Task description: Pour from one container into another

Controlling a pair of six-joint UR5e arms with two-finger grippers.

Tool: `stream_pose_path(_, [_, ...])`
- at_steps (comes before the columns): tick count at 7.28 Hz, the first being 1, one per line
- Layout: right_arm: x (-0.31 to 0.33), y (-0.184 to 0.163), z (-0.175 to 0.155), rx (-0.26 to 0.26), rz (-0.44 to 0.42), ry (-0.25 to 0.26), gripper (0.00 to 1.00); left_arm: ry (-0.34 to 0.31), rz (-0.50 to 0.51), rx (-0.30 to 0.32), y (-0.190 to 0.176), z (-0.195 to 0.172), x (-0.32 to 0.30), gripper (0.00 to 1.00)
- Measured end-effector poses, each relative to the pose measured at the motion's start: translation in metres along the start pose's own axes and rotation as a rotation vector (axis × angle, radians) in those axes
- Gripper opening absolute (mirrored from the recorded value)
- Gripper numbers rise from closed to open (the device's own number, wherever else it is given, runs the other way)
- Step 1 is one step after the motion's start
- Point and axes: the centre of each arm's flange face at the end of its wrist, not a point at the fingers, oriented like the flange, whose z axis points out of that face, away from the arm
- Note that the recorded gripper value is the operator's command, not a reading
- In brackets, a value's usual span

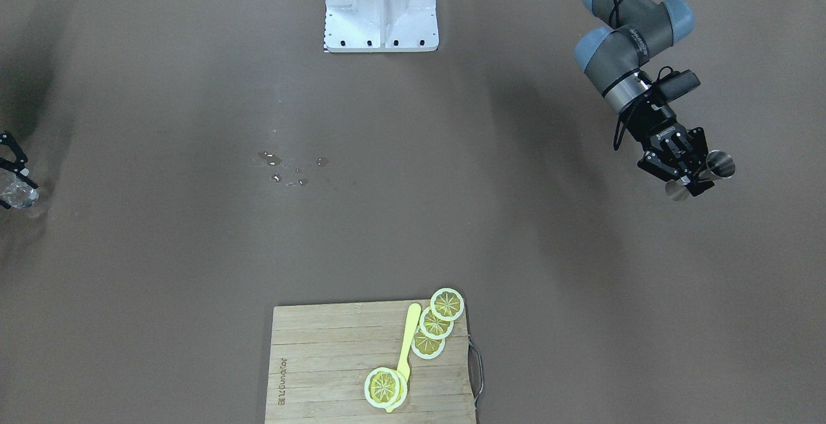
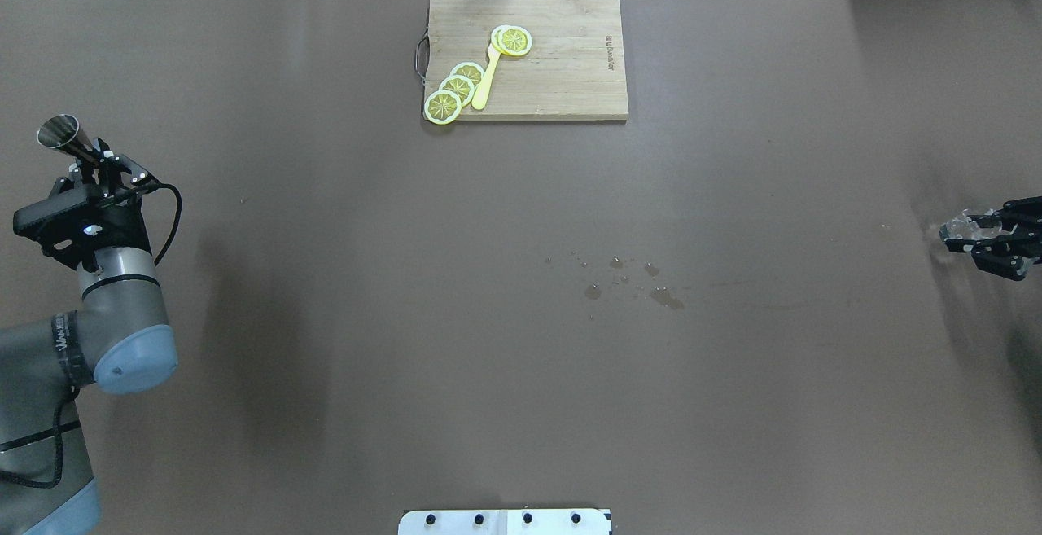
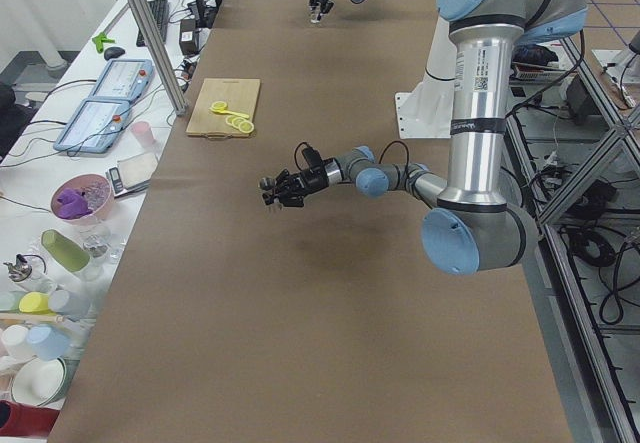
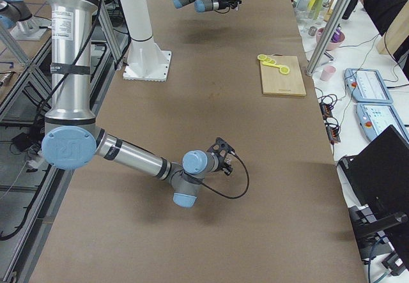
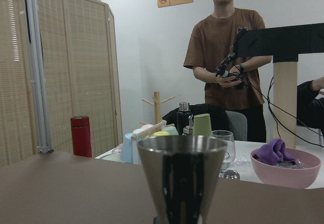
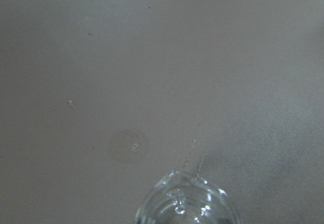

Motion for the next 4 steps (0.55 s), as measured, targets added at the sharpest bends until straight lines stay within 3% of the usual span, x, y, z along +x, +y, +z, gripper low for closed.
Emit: stream_pose_path(4, [-0.004,0.006,0.005,-0.016,-0.018,-0.013,0.0,0.004,-0.075,-0.013,0.027,-0.008,-0.005,0.0])
